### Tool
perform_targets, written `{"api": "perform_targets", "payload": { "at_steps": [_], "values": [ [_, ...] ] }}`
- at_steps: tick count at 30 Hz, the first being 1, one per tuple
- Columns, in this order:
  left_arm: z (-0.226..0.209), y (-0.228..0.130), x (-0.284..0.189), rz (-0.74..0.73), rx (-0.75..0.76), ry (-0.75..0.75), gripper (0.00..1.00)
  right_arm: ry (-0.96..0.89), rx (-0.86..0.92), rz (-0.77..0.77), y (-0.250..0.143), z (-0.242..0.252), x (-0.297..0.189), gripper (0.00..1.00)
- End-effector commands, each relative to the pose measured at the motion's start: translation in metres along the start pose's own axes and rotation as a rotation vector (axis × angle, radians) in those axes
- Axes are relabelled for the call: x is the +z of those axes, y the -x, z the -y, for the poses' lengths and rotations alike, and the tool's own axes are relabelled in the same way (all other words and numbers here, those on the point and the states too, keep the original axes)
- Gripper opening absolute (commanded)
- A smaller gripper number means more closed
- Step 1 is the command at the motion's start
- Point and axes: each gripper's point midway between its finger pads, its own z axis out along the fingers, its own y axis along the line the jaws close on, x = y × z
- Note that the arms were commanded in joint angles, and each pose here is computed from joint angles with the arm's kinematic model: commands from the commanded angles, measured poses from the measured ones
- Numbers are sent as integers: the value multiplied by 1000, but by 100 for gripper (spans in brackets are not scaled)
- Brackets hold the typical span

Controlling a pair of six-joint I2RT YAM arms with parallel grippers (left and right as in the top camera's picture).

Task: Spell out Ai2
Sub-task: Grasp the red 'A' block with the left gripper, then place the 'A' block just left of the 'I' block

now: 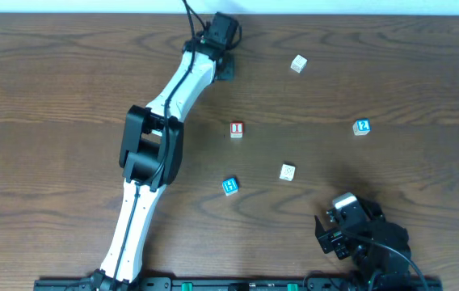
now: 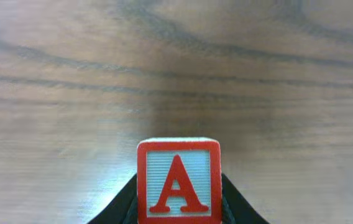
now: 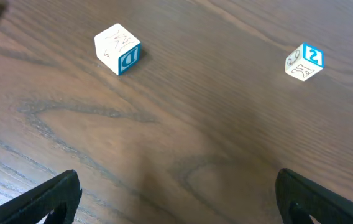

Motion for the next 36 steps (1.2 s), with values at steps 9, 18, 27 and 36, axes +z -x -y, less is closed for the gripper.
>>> {"api": "perform_targets", "payload": {
  "at_steps": [9, 18, 27, 36],
  "values": [
    [-23, 3, -106, -90, 56, 43, 6, 5, -3, -7, -4, -1, 2, 99],
    [-34, -3, -195, -22, 67, 22, 6, 5, -3, -7, -4, -1, 2, 99],
    [-22, -77, -186, -20, 93, -41, 6, 5, -3, -7, -4, -1, 2, 99],
    [8, -126, -116, -76, 6, -68, 6, 5, -3, -7, -4, -1, 2, 99]
  ]
}}
